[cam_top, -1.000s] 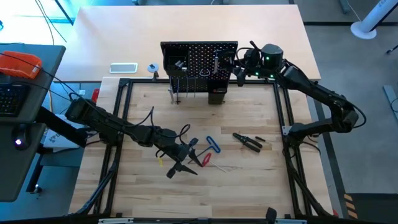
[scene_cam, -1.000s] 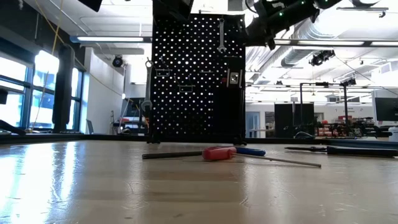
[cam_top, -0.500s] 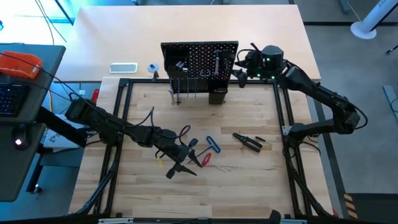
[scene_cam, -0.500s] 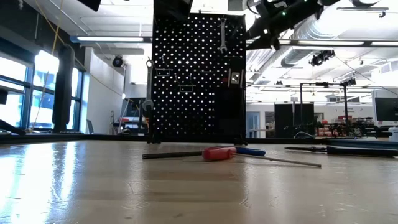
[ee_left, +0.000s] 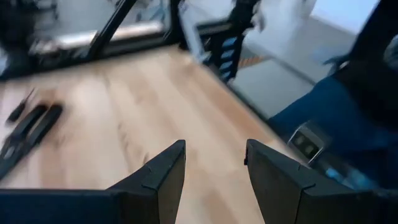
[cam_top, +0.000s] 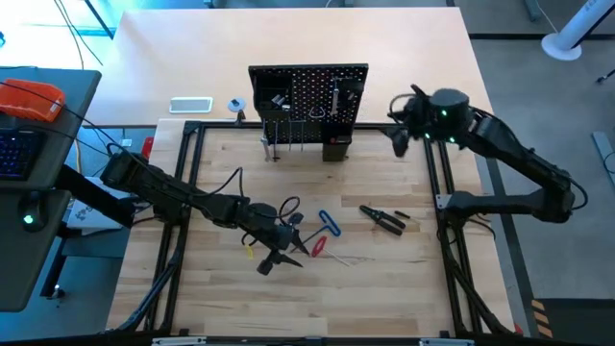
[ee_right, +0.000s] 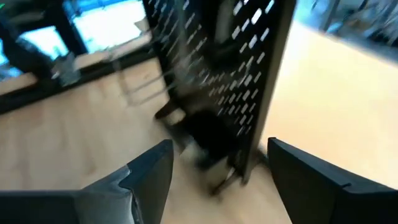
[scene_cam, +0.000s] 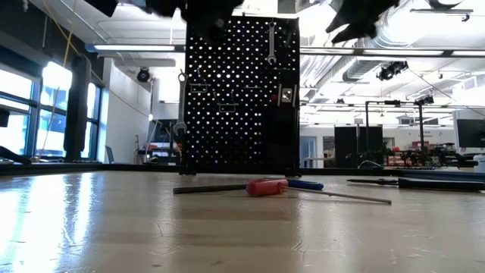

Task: Hang tools onto peg board
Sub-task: Hang the wire stripper on the pegboard

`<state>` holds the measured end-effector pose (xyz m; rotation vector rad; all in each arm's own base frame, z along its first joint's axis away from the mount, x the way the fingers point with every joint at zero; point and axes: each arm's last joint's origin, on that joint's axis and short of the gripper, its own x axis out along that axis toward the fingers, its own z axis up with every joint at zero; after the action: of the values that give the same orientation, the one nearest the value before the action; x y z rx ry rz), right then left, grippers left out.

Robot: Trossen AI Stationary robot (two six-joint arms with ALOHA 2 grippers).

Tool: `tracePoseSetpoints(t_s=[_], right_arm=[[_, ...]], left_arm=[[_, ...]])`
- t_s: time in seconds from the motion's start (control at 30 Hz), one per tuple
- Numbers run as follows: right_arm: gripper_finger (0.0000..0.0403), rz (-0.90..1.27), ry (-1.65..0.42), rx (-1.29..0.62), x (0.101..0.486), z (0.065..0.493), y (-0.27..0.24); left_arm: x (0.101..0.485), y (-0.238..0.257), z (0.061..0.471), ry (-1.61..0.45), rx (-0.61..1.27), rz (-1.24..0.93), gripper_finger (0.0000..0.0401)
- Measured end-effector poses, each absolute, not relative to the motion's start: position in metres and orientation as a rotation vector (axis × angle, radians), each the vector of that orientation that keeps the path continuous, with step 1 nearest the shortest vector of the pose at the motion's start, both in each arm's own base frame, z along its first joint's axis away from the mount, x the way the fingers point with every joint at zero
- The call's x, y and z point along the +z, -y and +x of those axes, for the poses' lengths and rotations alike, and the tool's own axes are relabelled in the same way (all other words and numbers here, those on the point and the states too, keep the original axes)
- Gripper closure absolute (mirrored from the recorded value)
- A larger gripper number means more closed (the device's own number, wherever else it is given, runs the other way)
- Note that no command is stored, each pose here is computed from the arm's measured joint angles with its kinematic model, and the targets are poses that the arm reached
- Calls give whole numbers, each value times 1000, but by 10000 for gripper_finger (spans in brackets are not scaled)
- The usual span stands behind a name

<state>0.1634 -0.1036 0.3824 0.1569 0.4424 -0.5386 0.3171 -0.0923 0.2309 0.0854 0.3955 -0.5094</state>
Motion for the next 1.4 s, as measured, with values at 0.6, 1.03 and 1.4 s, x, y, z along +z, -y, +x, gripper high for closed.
tracePoseSetpoints(t_s=[0.6,1.03,1.4], right_arm=[[148,334,-783,-294,312,169,8],[148,477,-557,-140,165,175,-39],[148,372,-638,-199,127,165,-63]], left_arm=[[117,86,340,-822,-213,14,238],[110,79,345,-790,-58,66,238],[109,71,345,-795,33,96,238]])
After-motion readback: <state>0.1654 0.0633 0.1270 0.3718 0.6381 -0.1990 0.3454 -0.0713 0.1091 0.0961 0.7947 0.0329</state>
